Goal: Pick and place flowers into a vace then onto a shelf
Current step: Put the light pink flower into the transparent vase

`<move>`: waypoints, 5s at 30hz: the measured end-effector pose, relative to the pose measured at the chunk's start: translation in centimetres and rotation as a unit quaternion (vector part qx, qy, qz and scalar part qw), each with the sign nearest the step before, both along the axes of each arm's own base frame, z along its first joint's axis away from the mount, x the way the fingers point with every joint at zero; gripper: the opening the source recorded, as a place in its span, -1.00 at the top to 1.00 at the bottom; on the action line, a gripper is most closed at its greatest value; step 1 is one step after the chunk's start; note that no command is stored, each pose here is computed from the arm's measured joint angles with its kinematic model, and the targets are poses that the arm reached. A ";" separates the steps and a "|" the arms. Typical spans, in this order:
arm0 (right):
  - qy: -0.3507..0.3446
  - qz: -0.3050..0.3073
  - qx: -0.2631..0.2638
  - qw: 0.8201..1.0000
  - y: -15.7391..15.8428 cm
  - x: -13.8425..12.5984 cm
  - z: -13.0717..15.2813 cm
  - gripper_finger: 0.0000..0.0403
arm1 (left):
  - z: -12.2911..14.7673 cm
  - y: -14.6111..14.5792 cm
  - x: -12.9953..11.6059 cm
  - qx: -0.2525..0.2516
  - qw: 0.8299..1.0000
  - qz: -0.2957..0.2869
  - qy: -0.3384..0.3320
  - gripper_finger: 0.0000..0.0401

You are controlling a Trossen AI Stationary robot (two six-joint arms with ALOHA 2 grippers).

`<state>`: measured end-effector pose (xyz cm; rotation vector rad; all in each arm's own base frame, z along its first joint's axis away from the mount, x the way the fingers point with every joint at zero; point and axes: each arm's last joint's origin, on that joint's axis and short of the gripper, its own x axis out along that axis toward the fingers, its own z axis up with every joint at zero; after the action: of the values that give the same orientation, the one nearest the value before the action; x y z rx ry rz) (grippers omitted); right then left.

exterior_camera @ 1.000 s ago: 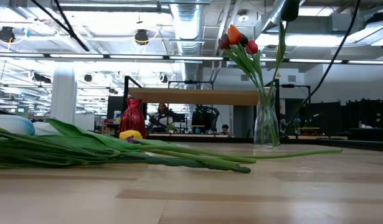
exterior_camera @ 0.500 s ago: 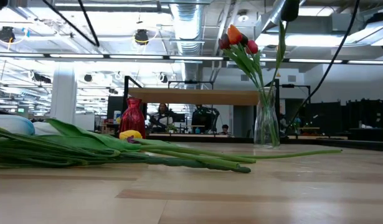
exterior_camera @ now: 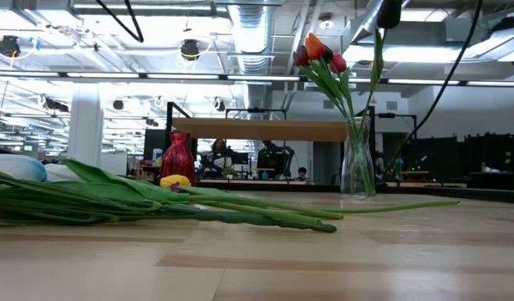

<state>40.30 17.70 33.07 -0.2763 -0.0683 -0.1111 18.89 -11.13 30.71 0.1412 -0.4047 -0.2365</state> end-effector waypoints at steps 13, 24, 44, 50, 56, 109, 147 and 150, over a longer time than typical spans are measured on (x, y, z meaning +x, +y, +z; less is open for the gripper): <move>0.011 0.002 -0.006 1.000 0.4 -0.2 -0.2 1.00 | 0.6 -1.1 1.8 0.017 1.000 0.008 0.009 -0.11; 0.016 -0.006 -0.019 1.000 0.8 -0.4 -0.3 1.00 | 1.0 -0.7 1.2 0.017 1.000 0.013 0.014 0.06; 0.076 -0.020 -0.056 0.995 -0.2 0.1 -1.5 0.73 | 5.8 1.0 -0.3 0.060 0.979 -0.044 0.192 0.99; 0.074 -0.010 -0.056 0.996 -0.3 0.1 -1.5 0.46 | 7.1 1.9 -0.4 0.079 0.964 -0.110 0.230 1.00; 0.088 0.043 -0.045 0.994 0.2 0.2 -0.1 0.32 | 6.8 2.7 -0.2 0.111 0.954 -0.140 0.240 1.00; 0.125 0.136 0.017 0.983 -2.8 1.6 0.9 0.98 | 6.5 2.8 2.4 0.067 0.961 -0.144 0.227 0.90; 0.037 0.022 -0.026 0.999 -2.1 -2.6 7.2 1.00 | 5.2 7.1 -7.5 -0.052 0.986 0.023 0.155 0.21; 0.006 0.007 -0.042 0.999 -2.5 -4.5 9.5 1.00 | 3.3 7.0 -7.4 -0.052 0.988 0.011 0.148 0.24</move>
<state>35.84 15.20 42.61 -0.3594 -0.0639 -0.0922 11.46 -4.09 34.02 0.0064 -0.1195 -0.2098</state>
